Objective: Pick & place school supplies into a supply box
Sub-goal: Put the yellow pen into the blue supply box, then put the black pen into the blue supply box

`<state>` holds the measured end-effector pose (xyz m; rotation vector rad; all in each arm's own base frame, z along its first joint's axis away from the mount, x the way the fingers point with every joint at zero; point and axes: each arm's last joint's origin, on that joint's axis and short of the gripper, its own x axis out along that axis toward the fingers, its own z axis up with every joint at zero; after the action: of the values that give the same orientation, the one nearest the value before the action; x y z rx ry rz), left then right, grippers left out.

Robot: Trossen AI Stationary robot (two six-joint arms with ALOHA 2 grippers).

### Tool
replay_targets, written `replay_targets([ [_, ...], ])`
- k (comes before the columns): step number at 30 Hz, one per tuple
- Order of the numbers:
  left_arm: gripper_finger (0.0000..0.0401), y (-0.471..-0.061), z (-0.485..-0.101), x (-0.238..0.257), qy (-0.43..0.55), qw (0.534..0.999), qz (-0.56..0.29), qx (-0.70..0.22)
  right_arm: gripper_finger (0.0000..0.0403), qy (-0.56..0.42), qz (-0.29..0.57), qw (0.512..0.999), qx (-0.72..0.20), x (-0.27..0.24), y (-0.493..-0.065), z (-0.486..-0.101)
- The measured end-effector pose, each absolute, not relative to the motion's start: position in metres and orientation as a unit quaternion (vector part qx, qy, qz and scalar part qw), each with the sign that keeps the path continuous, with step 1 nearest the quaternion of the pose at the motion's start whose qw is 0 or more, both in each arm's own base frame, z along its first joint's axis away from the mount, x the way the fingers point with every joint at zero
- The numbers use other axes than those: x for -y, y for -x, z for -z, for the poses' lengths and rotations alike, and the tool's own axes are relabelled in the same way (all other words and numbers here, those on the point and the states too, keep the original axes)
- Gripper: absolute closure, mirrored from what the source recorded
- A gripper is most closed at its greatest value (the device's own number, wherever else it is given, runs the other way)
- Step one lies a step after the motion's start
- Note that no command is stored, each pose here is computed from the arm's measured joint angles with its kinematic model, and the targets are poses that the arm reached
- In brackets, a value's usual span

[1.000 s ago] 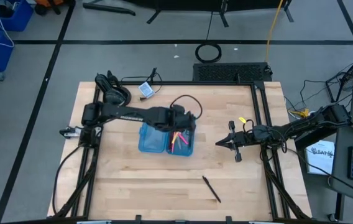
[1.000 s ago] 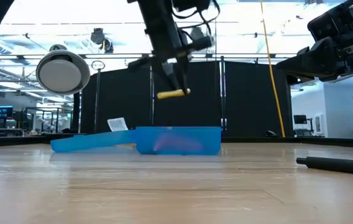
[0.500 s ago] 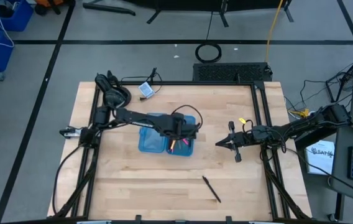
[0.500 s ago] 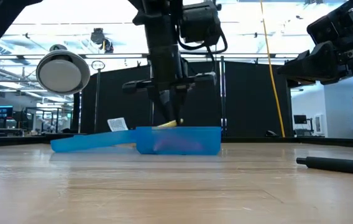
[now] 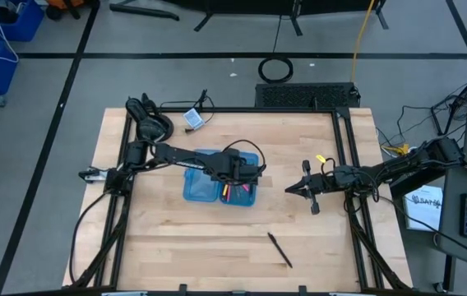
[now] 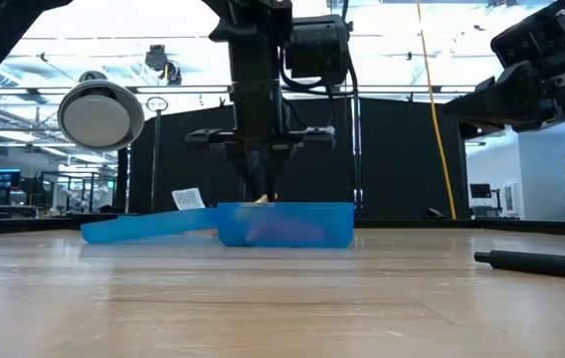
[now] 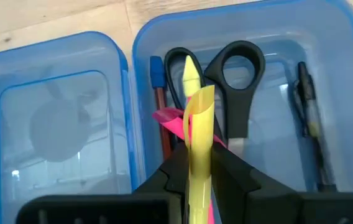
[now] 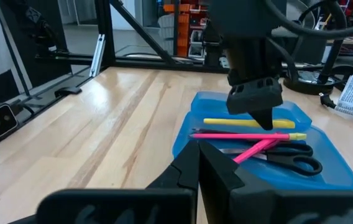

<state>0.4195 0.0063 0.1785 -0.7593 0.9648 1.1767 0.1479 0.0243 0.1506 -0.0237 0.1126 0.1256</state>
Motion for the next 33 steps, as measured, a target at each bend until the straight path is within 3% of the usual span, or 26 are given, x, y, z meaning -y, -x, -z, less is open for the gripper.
replay_targets([
  [19, 0.0345, -0.426, -0.143, -0.006, 0.317, 0.646, -0.525, -0.455, 0.0403, 0.012, -0.063, 0.996, -0.057, -0.024, -0.148, -0.15],
  [33, 0.0224, -0.431, -0.158, -0.004, 0.304, 0.667, -0.494, -0.468, 0.0403, 0.013, -0.063, 0.996, -0.056, -0.024, -0.148, -0.151],
])
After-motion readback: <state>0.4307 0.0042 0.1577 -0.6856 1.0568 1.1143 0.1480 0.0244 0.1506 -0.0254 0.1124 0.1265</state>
